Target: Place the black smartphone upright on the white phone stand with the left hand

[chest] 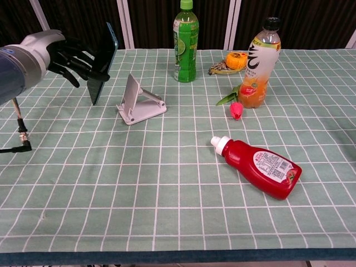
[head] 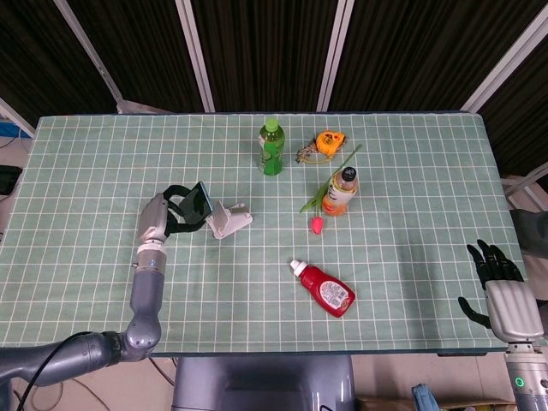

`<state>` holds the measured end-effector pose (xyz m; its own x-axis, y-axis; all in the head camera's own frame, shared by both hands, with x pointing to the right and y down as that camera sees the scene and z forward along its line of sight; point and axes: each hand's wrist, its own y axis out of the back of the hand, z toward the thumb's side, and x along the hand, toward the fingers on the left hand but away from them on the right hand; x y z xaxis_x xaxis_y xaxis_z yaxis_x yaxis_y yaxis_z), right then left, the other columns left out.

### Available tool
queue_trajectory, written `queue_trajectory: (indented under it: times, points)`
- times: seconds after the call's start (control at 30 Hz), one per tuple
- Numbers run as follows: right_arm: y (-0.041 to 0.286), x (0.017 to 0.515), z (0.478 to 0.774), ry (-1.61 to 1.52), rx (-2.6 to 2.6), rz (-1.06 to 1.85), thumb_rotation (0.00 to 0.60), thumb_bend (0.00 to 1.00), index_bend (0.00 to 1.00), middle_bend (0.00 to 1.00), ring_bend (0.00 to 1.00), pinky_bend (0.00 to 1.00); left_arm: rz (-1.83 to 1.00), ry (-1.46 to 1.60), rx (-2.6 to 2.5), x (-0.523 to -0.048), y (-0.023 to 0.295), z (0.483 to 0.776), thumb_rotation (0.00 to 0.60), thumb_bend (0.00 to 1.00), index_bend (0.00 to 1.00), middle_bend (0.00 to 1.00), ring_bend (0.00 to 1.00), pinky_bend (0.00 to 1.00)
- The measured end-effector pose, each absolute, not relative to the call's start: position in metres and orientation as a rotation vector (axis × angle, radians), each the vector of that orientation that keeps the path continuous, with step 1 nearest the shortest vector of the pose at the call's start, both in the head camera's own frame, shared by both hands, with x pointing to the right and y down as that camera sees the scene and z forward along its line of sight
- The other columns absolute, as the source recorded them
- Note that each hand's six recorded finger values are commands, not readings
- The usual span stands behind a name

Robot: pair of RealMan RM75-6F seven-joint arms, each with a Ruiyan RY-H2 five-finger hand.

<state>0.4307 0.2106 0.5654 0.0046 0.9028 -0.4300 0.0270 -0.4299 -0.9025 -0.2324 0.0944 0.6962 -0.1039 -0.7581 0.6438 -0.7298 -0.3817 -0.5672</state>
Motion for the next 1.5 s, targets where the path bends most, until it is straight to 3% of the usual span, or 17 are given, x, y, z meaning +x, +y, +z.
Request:
queue_trajectory:
  times: [0.9, 1.5]
  points:
    - [0.211, 0.431, 0.566, -0.988, -1.559, 1.516, 0.600, 0.36, 0.06, 0.00, 0.00, 0.18, -1.477, 1.860, -2.298, -0.193, 0.096, 0.718, 0.600, 0.27, 0.53, 0.59, 0.49, 0.55]
    - [0.211, 0.431, 0.566, -0.987, -1.560, 1.515, 0.600, 0.36, 0.06, 0.00, 0.00, 0.18, -1.465, 1.908, -2.320, -0.198, 0.104, 0.729, 0.600, 0.27, 0.53, 0.59, 0.48, 0.55]
